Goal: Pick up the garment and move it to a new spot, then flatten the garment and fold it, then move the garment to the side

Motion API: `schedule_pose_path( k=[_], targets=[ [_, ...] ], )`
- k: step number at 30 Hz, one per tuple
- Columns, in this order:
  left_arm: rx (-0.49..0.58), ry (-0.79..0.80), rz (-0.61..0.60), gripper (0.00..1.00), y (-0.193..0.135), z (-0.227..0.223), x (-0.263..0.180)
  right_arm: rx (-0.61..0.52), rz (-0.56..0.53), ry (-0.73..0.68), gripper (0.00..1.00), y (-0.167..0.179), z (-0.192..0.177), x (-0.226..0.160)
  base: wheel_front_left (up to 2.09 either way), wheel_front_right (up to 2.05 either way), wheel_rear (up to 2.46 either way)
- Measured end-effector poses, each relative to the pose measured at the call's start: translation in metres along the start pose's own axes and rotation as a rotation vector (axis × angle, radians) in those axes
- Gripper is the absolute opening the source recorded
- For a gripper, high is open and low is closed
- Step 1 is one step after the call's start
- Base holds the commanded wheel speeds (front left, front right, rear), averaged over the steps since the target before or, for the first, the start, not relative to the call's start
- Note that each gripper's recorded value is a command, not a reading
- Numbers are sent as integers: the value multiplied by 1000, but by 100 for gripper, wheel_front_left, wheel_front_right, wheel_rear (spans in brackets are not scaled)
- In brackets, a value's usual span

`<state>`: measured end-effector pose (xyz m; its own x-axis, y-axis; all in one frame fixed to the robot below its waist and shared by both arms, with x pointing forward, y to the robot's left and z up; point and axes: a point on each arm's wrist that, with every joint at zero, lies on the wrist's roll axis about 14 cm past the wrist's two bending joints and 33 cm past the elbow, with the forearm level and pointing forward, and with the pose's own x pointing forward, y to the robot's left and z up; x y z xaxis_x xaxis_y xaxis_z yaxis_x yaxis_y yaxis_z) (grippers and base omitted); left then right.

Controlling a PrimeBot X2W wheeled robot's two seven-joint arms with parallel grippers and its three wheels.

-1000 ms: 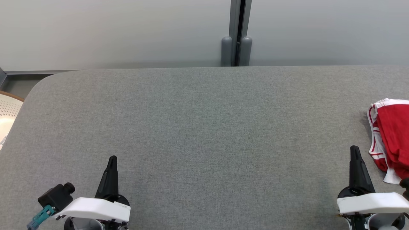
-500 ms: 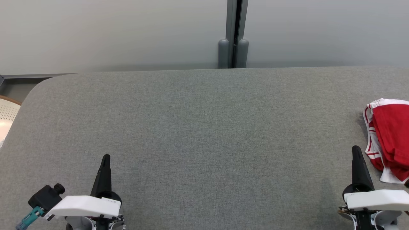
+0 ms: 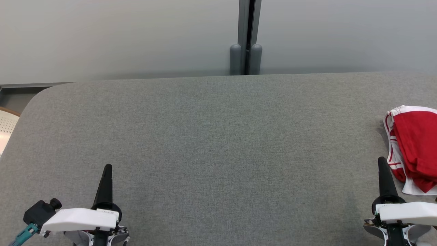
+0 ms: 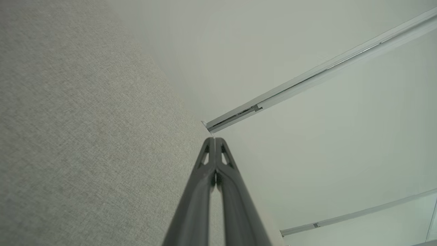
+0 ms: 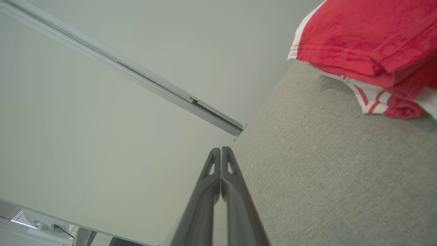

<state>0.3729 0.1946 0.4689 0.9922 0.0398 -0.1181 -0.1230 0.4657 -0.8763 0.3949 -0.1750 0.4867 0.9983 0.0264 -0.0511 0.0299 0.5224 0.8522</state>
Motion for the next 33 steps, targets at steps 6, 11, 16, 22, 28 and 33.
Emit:
schedule_pose_path(
  k=[6,11,16,22,28,33],
  targets=[
    [-57,2,-3,0,-1,2,1,62,-3,-2,0,0,2,-1,0,0,0],
    [-103,0,-8,0,-3,4,2,113,-5,-4,0,-1,4,-1,0,0,0],
    [-147,0,-19,0,-7,6,4,160,-2,-7,0,0,7,-1,0,0,0],
    [-193,-1,-29,0,-9,8,5,215,-2,-10,0,0,10,-2,0,0,0],
    [-240,3,-36,0,-11,9,5,267,-3,-13,0,-1,12,-3,0,0,0],
    [-279,4,-44,0,-13,11,6,310,-1,-15,0,-1,14,-4,0,0,0]
  ],
)
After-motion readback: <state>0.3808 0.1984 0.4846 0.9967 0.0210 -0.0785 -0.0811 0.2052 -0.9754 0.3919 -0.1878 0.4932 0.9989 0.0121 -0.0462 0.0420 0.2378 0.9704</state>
